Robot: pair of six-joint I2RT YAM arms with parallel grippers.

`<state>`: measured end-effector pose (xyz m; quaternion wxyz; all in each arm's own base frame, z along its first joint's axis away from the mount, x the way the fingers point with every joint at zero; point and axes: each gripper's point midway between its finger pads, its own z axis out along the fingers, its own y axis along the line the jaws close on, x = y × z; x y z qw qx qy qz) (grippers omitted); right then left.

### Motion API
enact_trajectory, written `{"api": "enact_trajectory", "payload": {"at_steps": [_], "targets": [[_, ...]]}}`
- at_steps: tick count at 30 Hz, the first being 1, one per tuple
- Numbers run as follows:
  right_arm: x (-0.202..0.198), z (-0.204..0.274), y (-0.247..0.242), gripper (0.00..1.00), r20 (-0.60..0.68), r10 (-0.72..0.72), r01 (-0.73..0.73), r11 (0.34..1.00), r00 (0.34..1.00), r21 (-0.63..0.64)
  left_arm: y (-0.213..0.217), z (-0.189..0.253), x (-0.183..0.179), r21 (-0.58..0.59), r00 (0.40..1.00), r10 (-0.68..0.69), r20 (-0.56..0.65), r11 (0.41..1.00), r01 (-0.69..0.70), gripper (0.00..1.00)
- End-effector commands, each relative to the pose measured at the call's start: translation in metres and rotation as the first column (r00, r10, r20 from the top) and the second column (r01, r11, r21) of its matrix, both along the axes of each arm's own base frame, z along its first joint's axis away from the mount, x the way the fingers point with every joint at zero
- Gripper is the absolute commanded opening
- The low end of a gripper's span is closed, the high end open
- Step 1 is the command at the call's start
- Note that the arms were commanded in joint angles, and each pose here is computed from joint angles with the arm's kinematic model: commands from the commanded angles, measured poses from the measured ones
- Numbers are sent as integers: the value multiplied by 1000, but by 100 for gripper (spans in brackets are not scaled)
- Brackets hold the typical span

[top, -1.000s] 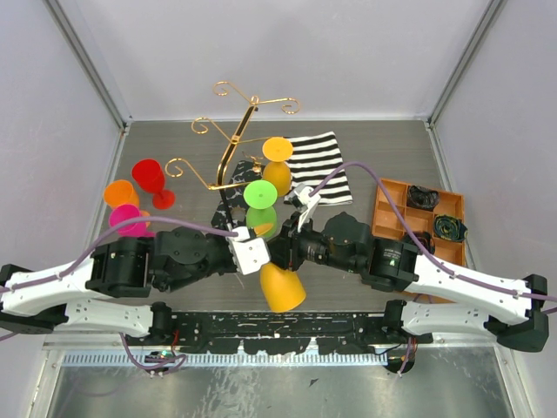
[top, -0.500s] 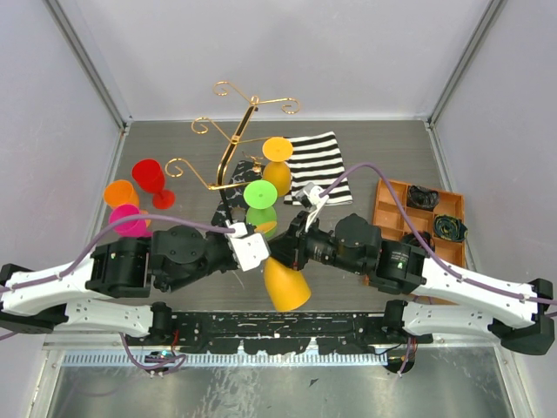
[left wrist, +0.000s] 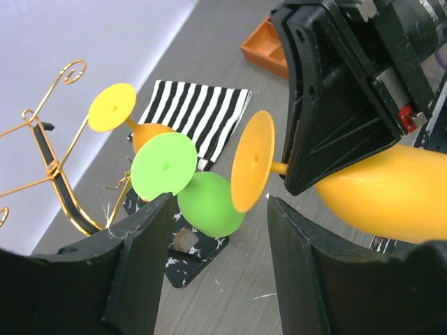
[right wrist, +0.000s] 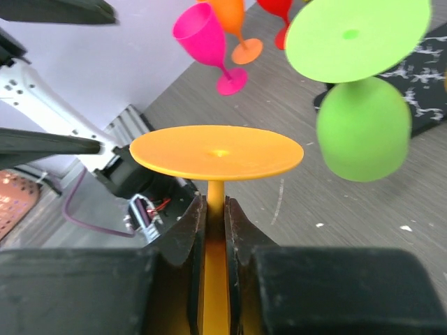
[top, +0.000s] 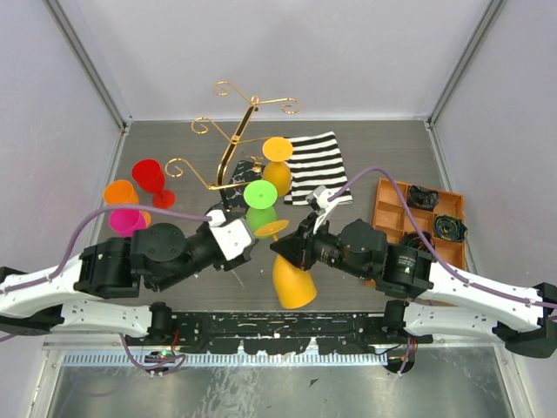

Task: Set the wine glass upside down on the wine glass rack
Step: Turn the wine glass upside down at the wine rack.

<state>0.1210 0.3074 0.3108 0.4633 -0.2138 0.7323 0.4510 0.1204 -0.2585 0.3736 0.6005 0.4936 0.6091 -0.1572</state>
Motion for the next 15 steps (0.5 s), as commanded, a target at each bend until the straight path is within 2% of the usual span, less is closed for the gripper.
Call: {"api": "enact_trajectory", "payload": {"at_steps": [1,8,15], "targets": [[20,9,-21,1,57,-136,137,991,989,-13,7,18,7,-154,997,74,-34,985,-79,65],[36,1,-41,1,125,-220,236,963,967,-128,32,17,38,-188,942,332,-42,924,-334,72],[59,-8,-52,1,202,-316,360,901,927,-241,50,14,81,-200,893,422,-157,872,-447,73]]}}
